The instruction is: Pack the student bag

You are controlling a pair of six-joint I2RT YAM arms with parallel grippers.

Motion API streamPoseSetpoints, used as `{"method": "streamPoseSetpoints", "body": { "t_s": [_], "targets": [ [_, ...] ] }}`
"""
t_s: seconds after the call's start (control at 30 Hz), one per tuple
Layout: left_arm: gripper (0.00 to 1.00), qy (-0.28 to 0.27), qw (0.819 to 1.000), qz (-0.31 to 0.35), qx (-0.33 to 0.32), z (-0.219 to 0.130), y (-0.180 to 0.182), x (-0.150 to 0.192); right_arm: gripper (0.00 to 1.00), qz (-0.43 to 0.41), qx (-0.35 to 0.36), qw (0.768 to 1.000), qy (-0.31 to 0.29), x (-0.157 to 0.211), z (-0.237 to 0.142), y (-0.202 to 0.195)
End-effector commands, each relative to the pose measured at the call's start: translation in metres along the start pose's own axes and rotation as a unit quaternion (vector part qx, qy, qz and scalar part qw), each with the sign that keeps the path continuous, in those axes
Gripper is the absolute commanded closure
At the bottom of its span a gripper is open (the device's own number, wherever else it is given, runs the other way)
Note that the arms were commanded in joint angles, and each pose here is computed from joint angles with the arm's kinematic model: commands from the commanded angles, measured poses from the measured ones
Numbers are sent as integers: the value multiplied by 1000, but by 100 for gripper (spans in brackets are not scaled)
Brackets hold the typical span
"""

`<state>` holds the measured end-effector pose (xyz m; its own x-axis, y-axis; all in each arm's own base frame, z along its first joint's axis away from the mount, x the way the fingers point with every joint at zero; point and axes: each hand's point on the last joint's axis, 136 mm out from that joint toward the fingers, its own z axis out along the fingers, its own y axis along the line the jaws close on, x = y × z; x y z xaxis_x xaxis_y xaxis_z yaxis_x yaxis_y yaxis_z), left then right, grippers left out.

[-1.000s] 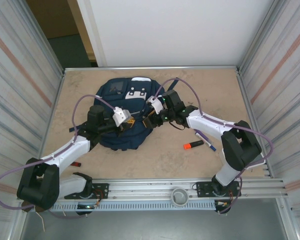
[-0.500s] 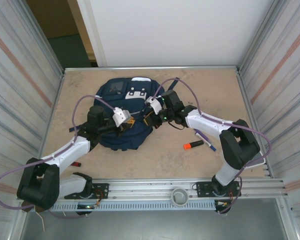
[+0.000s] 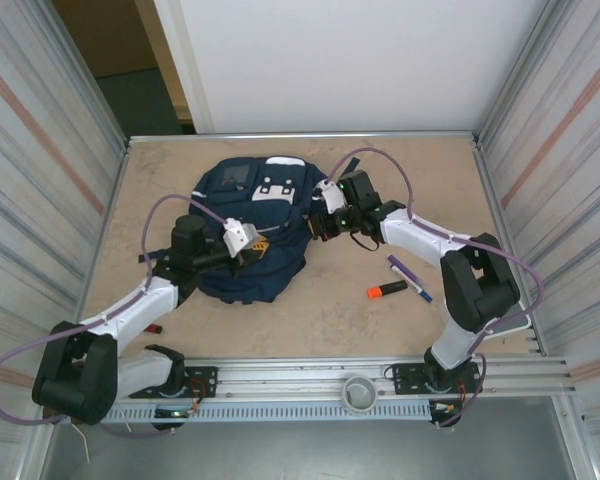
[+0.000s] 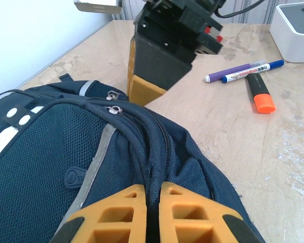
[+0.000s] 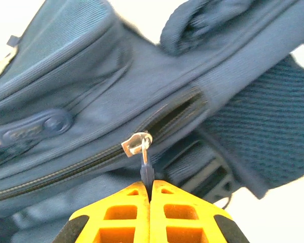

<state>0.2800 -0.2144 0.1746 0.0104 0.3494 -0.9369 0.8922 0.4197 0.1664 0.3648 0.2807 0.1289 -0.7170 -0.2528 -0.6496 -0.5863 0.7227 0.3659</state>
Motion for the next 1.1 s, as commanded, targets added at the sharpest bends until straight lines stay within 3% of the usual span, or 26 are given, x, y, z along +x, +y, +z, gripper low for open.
{"method": "streamPoseSetpoints", "body": {
  "t_s": [0.0, 0.13, 0.27, 0.4, 0.5, 0.63, 0.73, 0.9, 0.97, 1.07],
  "targets": [
    [94, -48, 998, 33, 0, -12, 0, -27, 100, 58, 86, 995, 7, -1, -5, -46],
    [93, -47, 998, 31, 11, -10, -2, -25, 97, 58, 75, 995, 16, 2, -6, -42],
    [93, -46, 998, 25, 21, -8, -3, -25, 62, 75, 38, 996, 0, 2, -21, -37],
    [92, -49, 998, 25, 24, -8, -4, -26, 37, 175, 6, 985, -14, -12, -22, -51],
    [92, -49, 998, 23, 26, -7, -4, -25, 32, 241, 26, 970, -10, -18, -7, -74],
    [91, -49, 998, 19, 29, -6, -4, -25, 30, 277, -6, 961, -4, -31, 25, -78],
    [90, -49, 998, 17, 30, -5, -4, -25, 33, 291, -27, 956, 3, -40, 46, -77],
    [89, -24, 999, 1, 23, 2, 1, -18, 84, 300, 3, 954, -9, -38, 36, -95],
    [87, 7, 1000, -13, 21, 10, 3, -7, 93, 297, 24, 954, -20, -31, 20, -100],
    [85, 58, 997, -44, -8, 19, 19, 8, 98, 289, 50, 956, -33, -16, -3, -96]
  ]
}}
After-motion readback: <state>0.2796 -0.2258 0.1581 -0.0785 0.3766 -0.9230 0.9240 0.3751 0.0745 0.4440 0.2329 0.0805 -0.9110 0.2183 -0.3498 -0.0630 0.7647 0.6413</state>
